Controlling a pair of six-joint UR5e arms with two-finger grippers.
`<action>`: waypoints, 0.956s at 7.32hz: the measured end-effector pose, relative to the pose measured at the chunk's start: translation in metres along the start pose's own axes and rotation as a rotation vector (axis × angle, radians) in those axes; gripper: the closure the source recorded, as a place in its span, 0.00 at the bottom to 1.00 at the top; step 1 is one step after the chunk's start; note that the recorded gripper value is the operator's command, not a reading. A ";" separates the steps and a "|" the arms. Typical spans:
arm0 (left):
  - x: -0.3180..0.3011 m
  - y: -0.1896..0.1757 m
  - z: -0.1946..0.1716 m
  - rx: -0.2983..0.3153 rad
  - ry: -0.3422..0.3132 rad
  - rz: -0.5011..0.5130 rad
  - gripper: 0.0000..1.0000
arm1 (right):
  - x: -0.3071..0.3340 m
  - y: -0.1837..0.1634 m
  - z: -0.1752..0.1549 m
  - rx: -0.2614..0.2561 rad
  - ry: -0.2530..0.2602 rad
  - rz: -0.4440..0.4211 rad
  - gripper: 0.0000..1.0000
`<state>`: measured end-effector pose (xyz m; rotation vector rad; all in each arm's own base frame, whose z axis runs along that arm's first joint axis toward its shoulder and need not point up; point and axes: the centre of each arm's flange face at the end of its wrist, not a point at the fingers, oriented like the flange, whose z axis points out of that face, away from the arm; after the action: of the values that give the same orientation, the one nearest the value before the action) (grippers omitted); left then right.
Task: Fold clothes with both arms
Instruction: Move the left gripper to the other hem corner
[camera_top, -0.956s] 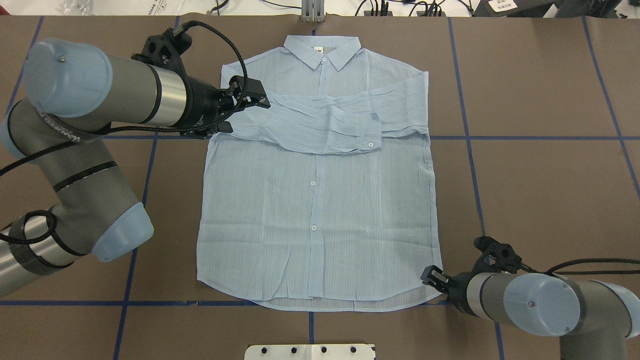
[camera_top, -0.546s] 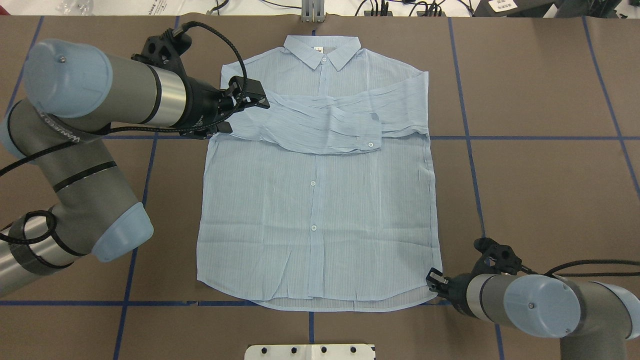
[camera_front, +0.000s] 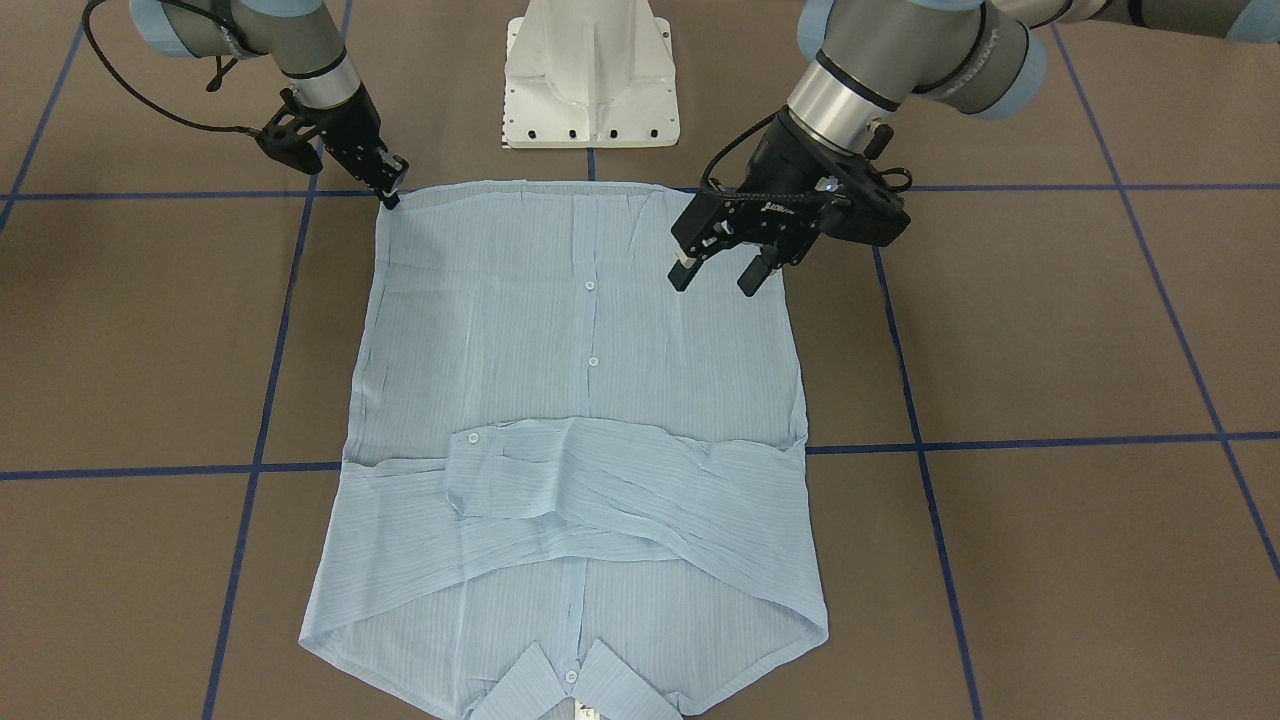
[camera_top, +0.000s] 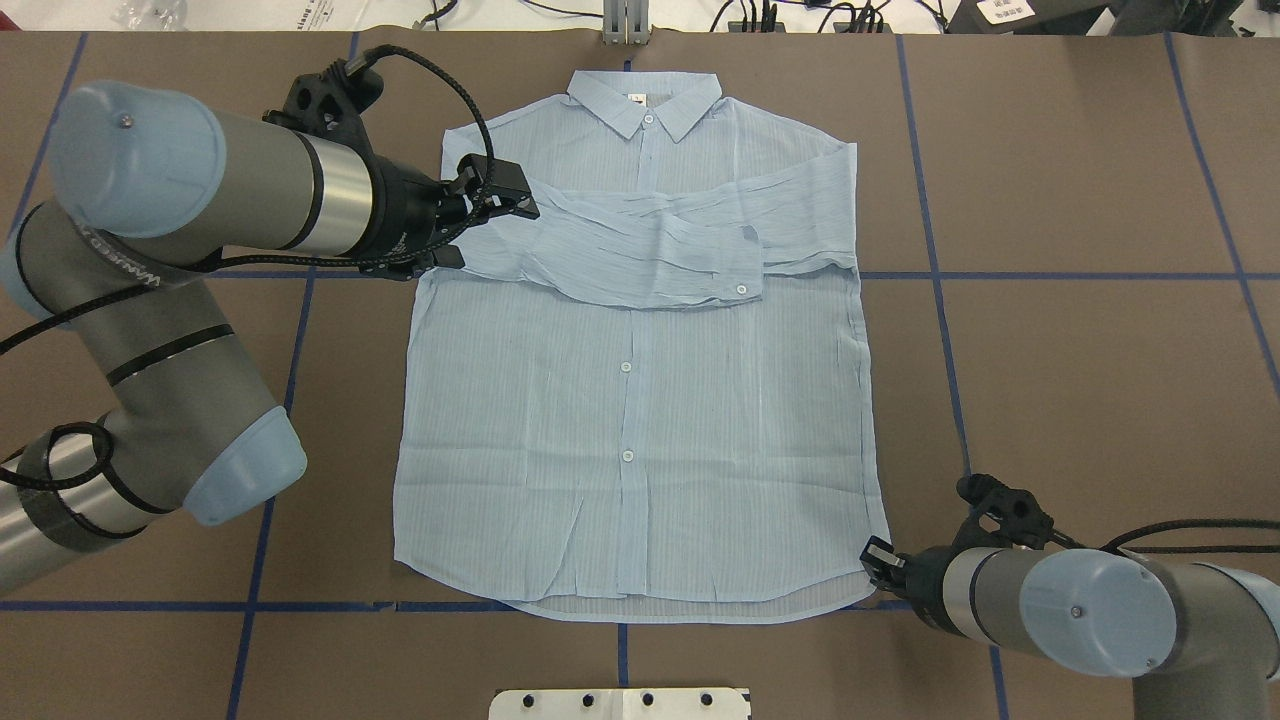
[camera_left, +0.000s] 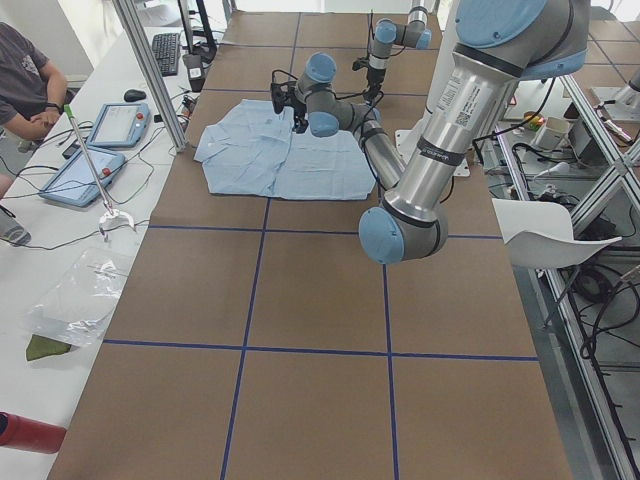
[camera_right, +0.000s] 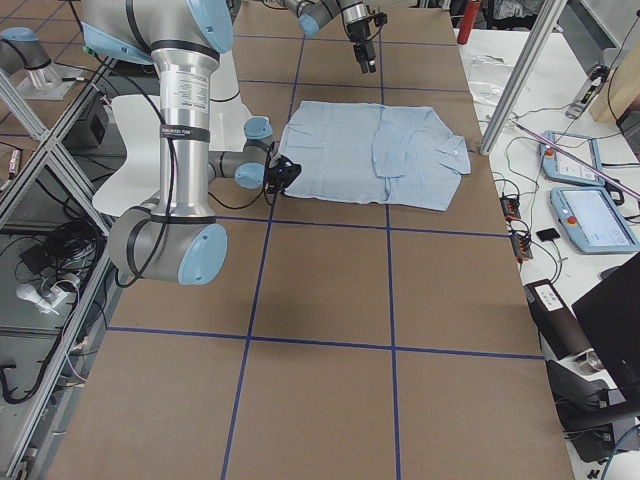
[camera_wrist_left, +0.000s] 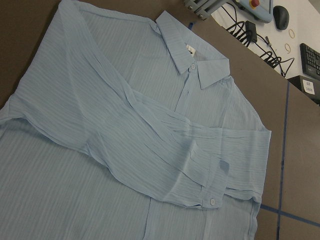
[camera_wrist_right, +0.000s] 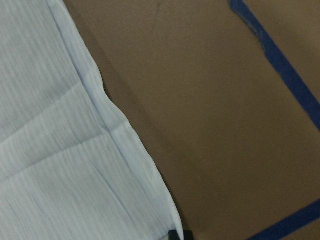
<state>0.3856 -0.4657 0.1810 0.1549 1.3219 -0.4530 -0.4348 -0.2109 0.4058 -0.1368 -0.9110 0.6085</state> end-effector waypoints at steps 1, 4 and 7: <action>-0.017 0.007 0.001 0.001 -0.020 -0.006 0.03 | 0.003 0.000 -0.007 -0.006 -0.001 -0.001 1.00; -0.122 0.078 0.000 -0.009 -0.158 0.013 0.10 | 0.011 0.009 -0.025 -0.036 0.000 -0.014 1.00; -0.193 0.159 0.014 -0.048 -0.289 0.009 0.21 | 0.010 0.016 -0.029 -0.050 -0.008 -0.021 1.00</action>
<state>0.4291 -0.2831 0.3463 0.0527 1.0469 -0.4189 -0.4150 -0.1888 0.3891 -0.1699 -0.9344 0.5672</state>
